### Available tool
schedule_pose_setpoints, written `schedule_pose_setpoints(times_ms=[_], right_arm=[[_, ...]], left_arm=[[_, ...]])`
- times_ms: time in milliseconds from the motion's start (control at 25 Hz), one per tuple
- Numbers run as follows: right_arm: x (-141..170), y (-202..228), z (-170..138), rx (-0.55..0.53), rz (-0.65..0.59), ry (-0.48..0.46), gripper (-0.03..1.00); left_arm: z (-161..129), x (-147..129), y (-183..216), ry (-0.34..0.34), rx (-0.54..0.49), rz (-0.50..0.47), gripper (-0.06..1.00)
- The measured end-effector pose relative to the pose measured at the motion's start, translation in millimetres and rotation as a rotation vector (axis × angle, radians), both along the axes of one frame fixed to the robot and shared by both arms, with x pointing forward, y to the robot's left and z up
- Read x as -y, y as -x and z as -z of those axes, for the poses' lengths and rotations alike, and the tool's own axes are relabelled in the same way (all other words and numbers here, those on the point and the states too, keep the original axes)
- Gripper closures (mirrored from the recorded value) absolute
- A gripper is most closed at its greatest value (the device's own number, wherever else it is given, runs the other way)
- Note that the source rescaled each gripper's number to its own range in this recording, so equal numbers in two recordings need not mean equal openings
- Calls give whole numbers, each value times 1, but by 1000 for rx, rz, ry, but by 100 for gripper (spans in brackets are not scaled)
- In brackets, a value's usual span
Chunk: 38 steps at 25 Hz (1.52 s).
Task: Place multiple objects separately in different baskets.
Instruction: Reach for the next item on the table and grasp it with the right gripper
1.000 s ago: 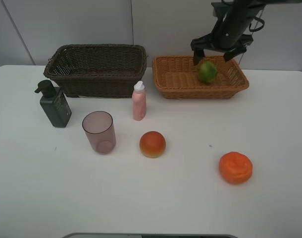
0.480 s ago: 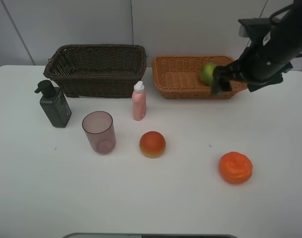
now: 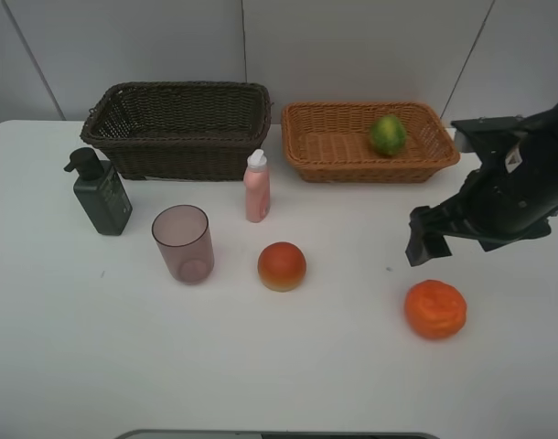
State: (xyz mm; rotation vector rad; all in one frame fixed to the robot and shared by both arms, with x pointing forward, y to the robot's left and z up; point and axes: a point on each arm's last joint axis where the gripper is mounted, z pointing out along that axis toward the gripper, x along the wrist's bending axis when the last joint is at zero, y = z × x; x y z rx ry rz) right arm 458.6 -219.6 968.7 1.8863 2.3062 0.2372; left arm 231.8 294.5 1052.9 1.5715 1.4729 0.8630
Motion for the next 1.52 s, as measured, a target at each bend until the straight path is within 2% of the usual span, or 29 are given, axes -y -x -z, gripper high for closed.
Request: schedule_pose_setpoints(times_ms=[200,520,840,1520], right_arm=[[4,14,19,-31,8,0,5],[4,18,38,-8,18,-33,5],[2,14,64,-101,22,1,5],[0,9,85,-129,22,8,6]], left_arm=[[0,0,0,0,0,0,-5],[0,0,0,0,0,0,-5],[0,0,0,0,0,0,-5],[0,0,0,0,0,0,-5]])
